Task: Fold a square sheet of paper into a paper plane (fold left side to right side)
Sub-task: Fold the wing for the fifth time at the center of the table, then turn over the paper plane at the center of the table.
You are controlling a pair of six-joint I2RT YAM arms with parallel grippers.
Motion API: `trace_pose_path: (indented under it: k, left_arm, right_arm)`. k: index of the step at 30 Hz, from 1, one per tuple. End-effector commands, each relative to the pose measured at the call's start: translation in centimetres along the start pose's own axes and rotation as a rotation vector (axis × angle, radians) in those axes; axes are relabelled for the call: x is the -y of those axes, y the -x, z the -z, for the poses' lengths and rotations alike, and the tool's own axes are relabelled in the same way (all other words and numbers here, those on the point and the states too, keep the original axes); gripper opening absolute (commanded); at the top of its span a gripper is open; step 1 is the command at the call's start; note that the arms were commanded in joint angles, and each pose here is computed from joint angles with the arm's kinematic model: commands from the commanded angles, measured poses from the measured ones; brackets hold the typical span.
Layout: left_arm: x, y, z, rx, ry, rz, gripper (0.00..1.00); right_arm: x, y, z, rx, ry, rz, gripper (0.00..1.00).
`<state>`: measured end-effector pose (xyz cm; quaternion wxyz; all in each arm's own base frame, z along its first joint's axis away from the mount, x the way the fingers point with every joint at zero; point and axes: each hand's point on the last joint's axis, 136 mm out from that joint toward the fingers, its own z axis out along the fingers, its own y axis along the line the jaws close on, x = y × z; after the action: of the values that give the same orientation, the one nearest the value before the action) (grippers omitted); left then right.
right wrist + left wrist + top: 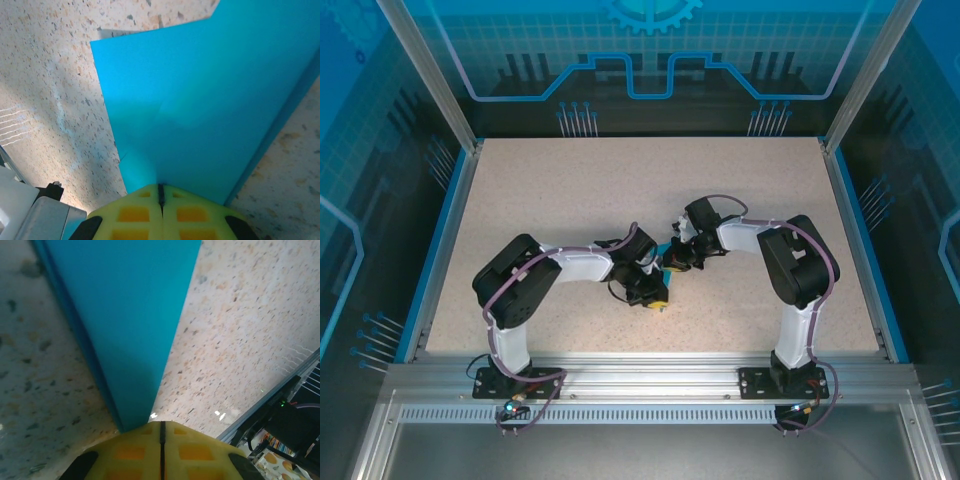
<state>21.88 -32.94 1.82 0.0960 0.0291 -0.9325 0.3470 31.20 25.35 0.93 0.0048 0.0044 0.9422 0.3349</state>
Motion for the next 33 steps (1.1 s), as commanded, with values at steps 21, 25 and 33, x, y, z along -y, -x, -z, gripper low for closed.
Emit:
trace_pose_path:
  k: [21, 25, 33]
  left_arm:
    - [-1.1, -4.0, 2.8, 0.012, 0.005, -0.063, 0.11]
    - [0.1, -2.4, 6.1, 0.131, -0.011, -0.109, 0.17]
    - [-0.7, 2.4, 14.3, 0.449, -0.008, -0.097, 0.21]
  right_arm:
    - [2.3, 0.9, 0.7, 0.035, -0.123, -0.004, 0.07]
    - [0.1, 2.3, 3.0, 0.121, -0.108, 0.055, 0.15]
    - [-1.9, 2.0, 8.2, 0.269, -0.269, 0.169, 0.36]
